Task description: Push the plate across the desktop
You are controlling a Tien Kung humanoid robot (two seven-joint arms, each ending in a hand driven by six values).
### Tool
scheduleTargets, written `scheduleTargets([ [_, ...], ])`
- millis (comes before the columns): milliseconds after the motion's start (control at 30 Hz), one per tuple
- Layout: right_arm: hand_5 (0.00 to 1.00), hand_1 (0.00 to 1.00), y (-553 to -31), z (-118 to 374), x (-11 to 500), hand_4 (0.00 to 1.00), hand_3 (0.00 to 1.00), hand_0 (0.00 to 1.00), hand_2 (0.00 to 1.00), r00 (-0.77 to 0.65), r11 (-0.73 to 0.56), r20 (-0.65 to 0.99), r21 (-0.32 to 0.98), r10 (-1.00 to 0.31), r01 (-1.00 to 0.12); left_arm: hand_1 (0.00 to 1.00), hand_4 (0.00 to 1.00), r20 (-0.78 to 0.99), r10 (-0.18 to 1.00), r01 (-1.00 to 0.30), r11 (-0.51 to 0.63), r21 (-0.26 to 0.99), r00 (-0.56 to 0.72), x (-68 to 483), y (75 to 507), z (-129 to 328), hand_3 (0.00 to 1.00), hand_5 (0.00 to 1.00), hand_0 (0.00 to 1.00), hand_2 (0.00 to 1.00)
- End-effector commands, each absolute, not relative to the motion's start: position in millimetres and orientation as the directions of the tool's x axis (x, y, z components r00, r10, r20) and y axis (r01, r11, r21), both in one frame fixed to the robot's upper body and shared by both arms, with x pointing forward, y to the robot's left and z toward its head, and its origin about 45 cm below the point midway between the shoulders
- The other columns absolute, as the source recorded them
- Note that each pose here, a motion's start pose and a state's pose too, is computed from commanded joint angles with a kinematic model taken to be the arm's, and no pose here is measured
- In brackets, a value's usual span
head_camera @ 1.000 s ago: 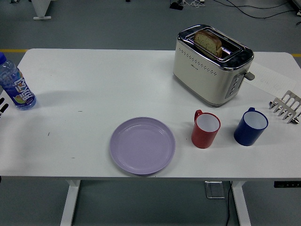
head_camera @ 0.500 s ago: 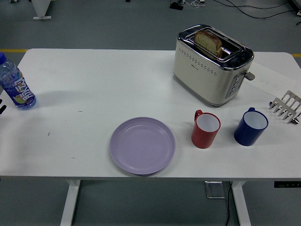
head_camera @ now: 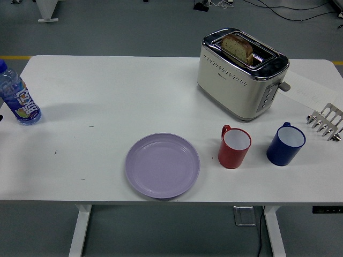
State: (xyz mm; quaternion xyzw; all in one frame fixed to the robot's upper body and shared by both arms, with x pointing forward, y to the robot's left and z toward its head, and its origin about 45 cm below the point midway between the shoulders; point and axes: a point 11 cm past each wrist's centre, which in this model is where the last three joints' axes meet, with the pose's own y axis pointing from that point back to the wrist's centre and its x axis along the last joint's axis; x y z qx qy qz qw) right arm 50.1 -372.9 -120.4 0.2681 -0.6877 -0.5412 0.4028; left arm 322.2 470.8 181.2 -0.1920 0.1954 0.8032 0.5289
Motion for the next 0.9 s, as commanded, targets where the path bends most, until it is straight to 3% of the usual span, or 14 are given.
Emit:
scheduleTargets([
  [900,0.573,0.521,-375.9,-119.1,54.9,0.282,0.595,0.582,0.612,-0.531,0.276,0.262,0.959,-0.806,0.055,0.743,0.587,-0.524,0.775,-0.928,-0.361,0.091,-0.353,326.3,469.5,187.5,0.683,0.998,0.749,0.712],
])
